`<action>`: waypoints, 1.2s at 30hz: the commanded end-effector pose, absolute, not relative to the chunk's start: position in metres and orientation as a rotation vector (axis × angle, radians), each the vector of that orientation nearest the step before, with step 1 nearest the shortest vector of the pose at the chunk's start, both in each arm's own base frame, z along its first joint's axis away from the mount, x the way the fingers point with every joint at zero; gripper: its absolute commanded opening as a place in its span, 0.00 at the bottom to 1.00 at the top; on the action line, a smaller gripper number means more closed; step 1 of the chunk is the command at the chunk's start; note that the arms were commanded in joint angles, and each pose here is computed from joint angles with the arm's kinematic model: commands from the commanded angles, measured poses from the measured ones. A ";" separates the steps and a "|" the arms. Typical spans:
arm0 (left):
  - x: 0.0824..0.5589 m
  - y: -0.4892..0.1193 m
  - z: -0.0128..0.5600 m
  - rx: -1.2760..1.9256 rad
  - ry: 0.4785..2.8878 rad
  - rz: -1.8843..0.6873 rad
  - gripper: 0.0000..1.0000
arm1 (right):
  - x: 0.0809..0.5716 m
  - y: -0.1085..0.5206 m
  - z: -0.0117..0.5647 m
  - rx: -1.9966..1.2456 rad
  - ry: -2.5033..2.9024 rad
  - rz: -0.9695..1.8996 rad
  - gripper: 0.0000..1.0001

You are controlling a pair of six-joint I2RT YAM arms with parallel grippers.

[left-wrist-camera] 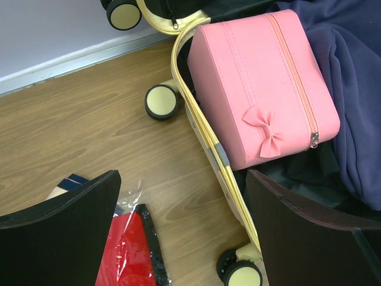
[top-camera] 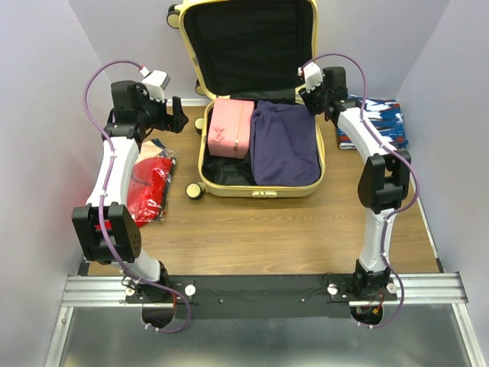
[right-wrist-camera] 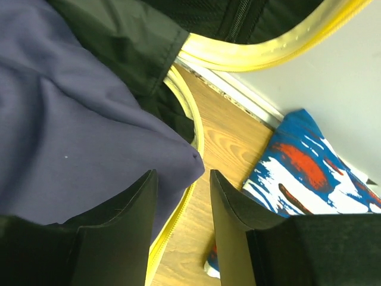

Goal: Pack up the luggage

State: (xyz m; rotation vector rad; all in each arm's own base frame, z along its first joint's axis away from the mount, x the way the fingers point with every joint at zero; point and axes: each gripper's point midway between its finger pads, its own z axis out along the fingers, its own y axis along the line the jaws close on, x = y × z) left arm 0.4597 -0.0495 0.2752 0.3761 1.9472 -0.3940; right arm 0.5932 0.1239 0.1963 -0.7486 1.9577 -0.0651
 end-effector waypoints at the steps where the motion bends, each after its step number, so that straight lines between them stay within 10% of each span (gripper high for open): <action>1: 0.465 -0.044 0.281 0.368 1.941 -0.370 0.96 | 0.606 0.114 0.212 -0.680 1.918 -0.145 0.48; 26: 0.480 -0.041 0.265 0.379 1.973 -0.371 0.96 | 0.584 0.134 0.039 -0.880 2.188 -0.098 0.52; 36: 0.479 -0.042 0.277 0.399 1.944 -0.372 0.96 | 0.591 0.134 0.175 -0.776 1.975 -0.136 0.62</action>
